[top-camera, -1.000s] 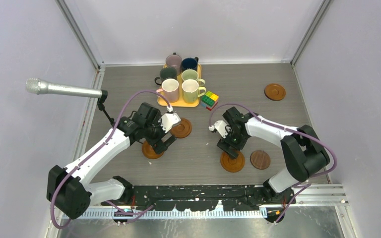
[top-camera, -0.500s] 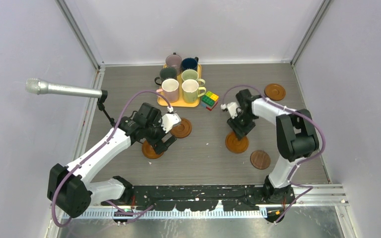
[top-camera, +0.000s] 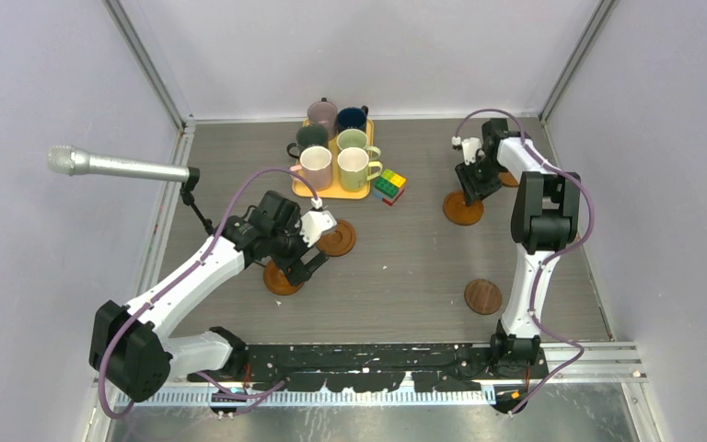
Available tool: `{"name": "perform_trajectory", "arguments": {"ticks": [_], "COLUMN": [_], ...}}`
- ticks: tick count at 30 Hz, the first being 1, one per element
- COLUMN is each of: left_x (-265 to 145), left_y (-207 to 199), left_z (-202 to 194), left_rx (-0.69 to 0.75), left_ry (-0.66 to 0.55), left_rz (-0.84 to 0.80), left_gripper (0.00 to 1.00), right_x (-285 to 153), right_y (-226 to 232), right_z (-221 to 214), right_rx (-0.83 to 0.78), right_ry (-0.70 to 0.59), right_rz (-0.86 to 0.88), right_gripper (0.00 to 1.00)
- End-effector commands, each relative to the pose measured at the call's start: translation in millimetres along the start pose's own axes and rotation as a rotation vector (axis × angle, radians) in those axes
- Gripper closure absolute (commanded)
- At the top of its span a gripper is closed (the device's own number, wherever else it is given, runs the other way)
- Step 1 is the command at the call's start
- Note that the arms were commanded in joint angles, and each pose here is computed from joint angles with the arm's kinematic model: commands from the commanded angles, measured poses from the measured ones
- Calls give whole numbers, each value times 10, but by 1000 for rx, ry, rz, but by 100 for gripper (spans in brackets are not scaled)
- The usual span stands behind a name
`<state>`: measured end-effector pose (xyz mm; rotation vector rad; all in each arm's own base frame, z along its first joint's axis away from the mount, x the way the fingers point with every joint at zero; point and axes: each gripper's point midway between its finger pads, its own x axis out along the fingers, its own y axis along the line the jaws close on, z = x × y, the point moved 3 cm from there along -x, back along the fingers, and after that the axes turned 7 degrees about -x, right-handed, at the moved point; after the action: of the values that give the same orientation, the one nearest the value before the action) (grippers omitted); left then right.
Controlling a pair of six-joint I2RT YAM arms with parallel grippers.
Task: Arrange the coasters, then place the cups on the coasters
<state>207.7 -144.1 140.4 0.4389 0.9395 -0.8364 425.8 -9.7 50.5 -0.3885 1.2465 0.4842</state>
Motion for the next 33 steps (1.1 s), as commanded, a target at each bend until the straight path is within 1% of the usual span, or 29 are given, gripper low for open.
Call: {"name": "perform_trajectory", "arguments": {"ticks": [1, 9, 18, 22, 26, 29, 32, 33], "left_x": [12, 17, 14, 9, -7, -36, -67, -76], "left_y": [14, 26, 35, 39, 27, 16, 6, 4], "left_z": [58, 66, 60, 67, 75, 87, 103, 108], "left_rx": [3, 0, -2, -4, -3, -1, -2, -5], "left_ry": [-24, -17, -11, -14, -19, -29, -48, -53], "left_rz": [13, 16, 22, 25, 20, 18, 19, 20], "left_gripper": [0, 0, 0, 0, 0, 0, 0, 0], "right_x": [100, 154, 138, -49, -417, -738, -920, -955], "right_y": [-329, -520, -640, -633, -602, -448, -56, 158], "right_z": [24, 119, 237, 330, 474, 599, 705, 769], "right_rx": [10, 81, 109, 122, 132, 110, 51, 18], "right_ry": [2, -29, -58, -98, -157, -208, -234, -242], "right_rz": [-66, -59, -81, -86, -105, -109, -74, -56], "right_gripper": [52, 52, 51, 39, 33, 30, 29, 28]}}
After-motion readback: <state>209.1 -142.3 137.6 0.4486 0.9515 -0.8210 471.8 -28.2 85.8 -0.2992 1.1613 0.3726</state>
